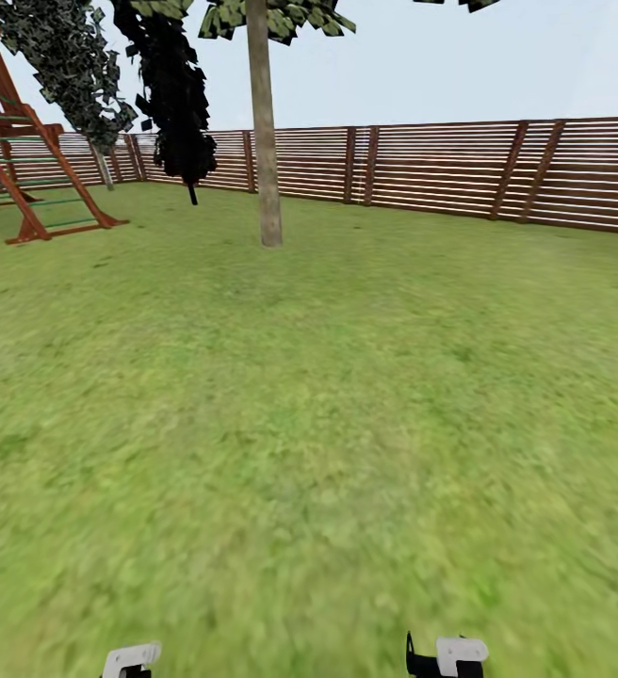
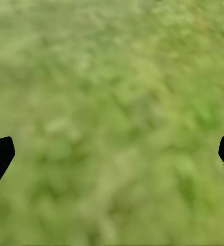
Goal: In the garden, pick up the pesticide atomizer on the floor and spray pesticide onto both trees until each tree trunk is fully covered.
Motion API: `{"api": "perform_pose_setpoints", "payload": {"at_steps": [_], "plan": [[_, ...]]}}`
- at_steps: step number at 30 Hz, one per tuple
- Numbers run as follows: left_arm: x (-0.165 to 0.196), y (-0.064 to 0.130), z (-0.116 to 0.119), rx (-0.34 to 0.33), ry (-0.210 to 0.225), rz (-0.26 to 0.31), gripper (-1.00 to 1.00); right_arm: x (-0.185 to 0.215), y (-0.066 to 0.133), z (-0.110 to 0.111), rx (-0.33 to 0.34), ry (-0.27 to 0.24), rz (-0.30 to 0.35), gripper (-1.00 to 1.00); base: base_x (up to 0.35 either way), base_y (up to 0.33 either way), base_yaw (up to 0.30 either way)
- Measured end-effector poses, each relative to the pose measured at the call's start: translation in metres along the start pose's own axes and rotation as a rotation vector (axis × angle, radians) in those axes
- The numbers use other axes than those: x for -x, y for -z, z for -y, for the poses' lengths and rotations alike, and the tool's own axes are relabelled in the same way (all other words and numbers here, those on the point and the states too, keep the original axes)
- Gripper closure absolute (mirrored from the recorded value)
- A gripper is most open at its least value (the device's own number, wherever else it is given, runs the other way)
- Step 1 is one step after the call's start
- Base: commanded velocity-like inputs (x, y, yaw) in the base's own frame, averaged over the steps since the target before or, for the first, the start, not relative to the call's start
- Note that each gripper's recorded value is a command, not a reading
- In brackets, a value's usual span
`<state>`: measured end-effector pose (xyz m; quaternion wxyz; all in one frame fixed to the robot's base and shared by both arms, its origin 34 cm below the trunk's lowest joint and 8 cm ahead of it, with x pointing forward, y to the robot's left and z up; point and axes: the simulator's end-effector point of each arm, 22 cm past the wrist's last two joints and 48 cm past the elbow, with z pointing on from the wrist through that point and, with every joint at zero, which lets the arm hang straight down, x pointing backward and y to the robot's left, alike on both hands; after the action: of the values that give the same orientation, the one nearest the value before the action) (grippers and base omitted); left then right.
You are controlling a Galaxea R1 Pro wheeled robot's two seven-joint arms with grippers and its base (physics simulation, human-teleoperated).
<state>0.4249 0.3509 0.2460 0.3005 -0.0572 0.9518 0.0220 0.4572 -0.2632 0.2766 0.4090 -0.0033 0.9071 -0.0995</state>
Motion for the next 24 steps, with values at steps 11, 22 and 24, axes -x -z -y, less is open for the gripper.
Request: {"api": "perform_pose_setpoints", "payload": {"at_steps": [11,22,24], "plan": [[0.0000,0.0000,0.0000,0.000,0.000,0.000,1.00,0.0000,0.0000,-0.0001,0.000,0.000,0.000,-1.00,0.338,0.000,0.000],[0.0002,0.0000,0.0000,0.000,0.000,0.001,1.00,0.0000,0.0000,-0.0003,0.000,0.000,0.000,-1.00,0.338,0.000,0.000],[0.0001,0.0000,0.0000,0.000,0.000,0.000,1.00,0.0000,0.0000,0.0000,0.000,0.000,0.000,-1.00,0.338,0.000,0.000]]}}
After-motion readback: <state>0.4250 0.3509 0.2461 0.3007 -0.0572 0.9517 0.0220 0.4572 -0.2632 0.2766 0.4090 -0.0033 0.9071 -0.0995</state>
